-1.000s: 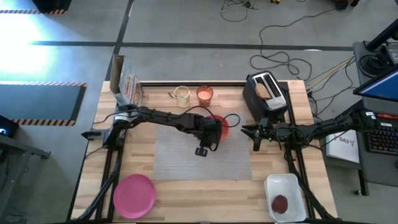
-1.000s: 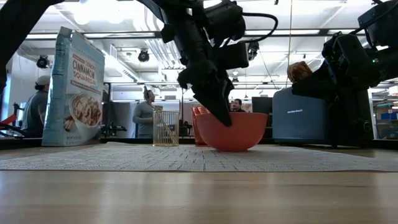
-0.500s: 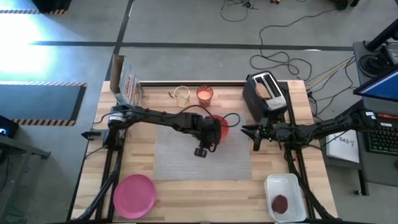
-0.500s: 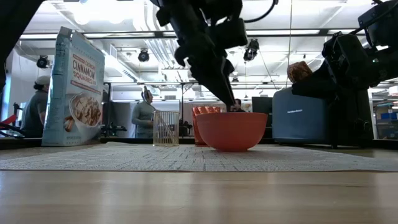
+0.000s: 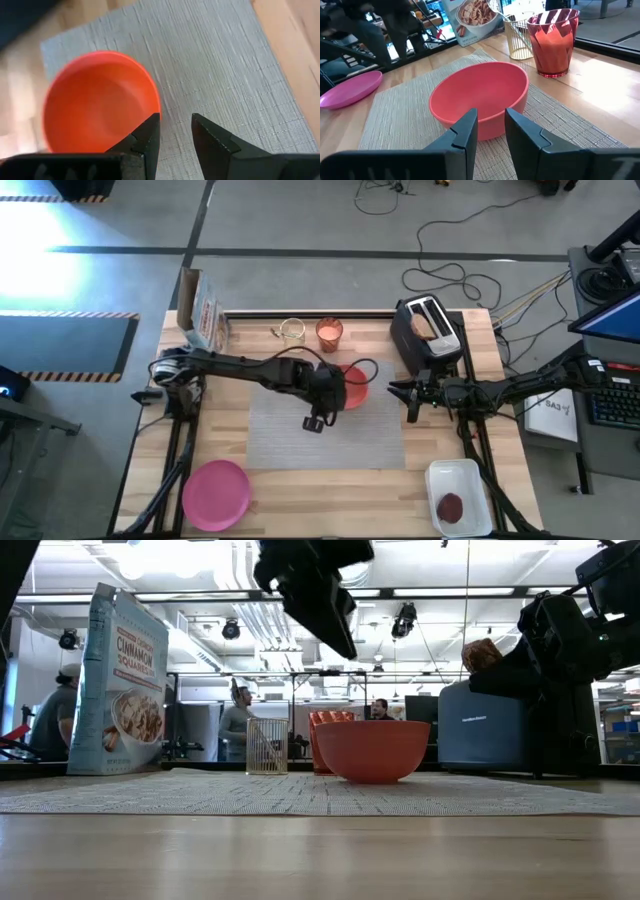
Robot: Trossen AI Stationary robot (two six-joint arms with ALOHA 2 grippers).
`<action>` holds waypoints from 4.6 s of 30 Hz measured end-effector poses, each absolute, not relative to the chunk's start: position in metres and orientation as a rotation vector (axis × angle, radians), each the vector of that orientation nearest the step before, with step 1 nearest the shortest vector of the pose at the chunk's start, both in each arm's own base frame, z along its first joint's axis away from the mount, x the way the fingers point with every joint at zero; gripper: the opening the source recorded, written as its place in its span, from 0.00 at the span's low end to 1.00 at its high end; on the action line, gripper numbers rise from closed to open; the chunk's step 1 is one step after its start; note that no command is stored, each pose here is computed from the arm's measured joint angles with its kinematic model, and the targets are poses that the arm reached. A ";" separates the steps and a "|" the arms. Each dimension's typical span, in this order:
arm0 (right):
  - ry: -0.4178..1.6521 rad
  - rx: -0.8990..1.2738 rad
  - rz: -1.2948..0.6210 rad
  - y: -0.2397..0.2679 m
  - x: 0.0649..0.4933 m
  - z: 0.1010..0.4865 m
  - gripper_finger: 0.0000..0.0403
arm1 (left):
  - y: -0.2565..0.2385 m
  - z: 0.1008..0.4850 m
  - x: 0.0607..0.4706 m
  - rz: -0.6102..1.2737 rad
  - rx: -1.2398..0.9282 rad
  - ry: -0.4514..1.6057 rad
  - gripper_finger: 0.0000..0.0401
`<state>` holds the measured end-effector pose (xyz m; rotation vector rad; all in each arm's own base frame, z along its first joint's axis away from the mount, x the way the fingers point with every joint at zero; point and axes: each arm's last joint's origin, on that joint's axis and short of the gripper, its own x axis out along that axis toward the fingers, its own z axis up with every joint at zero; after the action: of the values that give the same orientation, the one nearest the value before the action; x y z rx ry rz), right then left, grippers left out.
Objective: Arrange a breakfast setting
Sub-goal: Put the pink plate on the gray placemat
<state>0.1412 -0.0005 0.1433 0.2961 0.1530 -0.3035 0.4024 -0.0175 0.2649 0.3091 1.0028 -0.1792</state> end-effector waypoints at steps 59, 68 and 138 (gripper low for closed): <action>0.153 0.296 -0.303 0.000 0.141 0.143 0.21 | -0.176 0.197 0.219 0.409 -0.825 1.368 0.39; 0.153 0.296 -0.303 0.000 0.141 0.143 0.21 | -0.185 0.192 0.224 0.496 -1.023 1.337 0.39; 0.153 0.296 -0.304 0.000 0.141 0.143 0.21 | -0.225 0.164 0.244 1.048 -1.269 1.394 0.39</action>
<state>0.1412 -0.0005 0.1433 0.2959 0.1534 -0.3035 0.2441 -0.2250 0.1641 -1.2694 1.3936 1.0483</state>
